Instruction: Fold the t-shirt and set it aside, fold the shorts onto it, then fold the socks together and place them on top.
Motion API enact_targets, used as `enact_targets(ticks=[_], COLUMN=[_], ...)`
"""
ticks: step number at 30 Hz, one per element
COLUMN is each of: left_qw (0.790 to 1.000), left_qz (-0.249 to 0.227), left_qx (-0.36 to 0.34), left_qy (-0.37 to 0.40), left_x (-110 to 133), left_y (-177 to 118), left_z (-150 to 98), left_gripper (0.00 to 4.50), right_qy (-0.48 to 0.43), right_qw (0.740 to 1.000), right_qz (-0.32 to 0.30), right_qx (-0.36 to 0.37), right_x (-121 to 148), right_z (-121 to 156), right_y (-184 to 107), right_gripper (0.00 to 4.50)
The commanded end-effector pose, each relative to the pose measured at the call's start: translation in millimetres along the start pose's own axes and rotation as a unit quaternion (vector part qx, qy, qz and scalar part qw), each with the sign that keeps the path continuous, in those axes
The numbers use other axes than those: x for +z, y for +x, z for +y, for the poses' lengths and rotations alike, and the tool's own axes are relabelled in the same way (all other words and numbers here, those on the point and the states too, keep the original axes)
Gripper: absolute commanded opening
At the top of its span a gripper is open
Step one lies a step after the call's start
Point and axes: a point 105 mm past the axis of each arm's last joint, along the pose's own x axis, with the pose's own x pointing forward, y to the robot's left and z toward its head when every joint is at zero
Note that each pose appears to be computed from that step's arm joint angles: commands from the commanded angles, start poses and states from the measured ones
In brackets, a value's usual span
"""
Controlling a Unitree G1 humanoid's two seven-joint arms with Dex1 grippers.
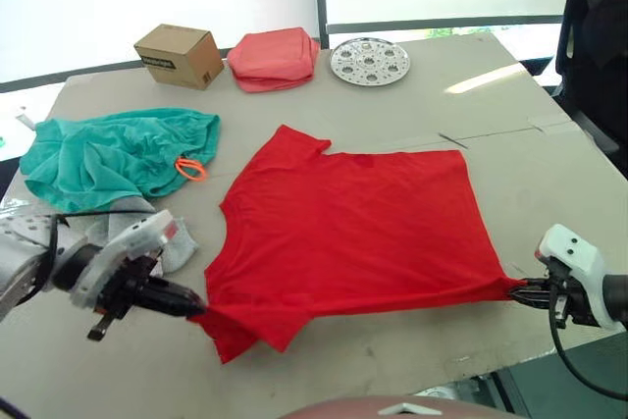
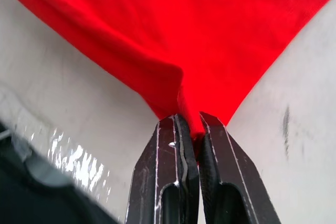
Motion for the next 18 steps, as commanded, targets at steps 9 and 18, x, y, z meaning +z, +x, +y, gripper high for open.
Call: enact_targets(ticks=[9, 18], left_qw=[0.995, 0.988], left_qz=[0.009, -0.031], left_qx=[0.090, 0.125], left_qy=[0.050, 0.081], left_x=[3.9, 13.1], left_y=[4.1, 13.3], left_z=[46.0, 57.6], left_gripper=[0.05, 0.01], right_qy=[0.015, 0.000], right_qw=[0.997, 0.995], right_qz=[-0.007, -0.024], right_qx=[-0.079, -0.097], right_x=[10.3, 20.8], right_z=[-24.2, -31.5], right_y=[8.4, 21.7], right_gripper=[0.00, 0.32])
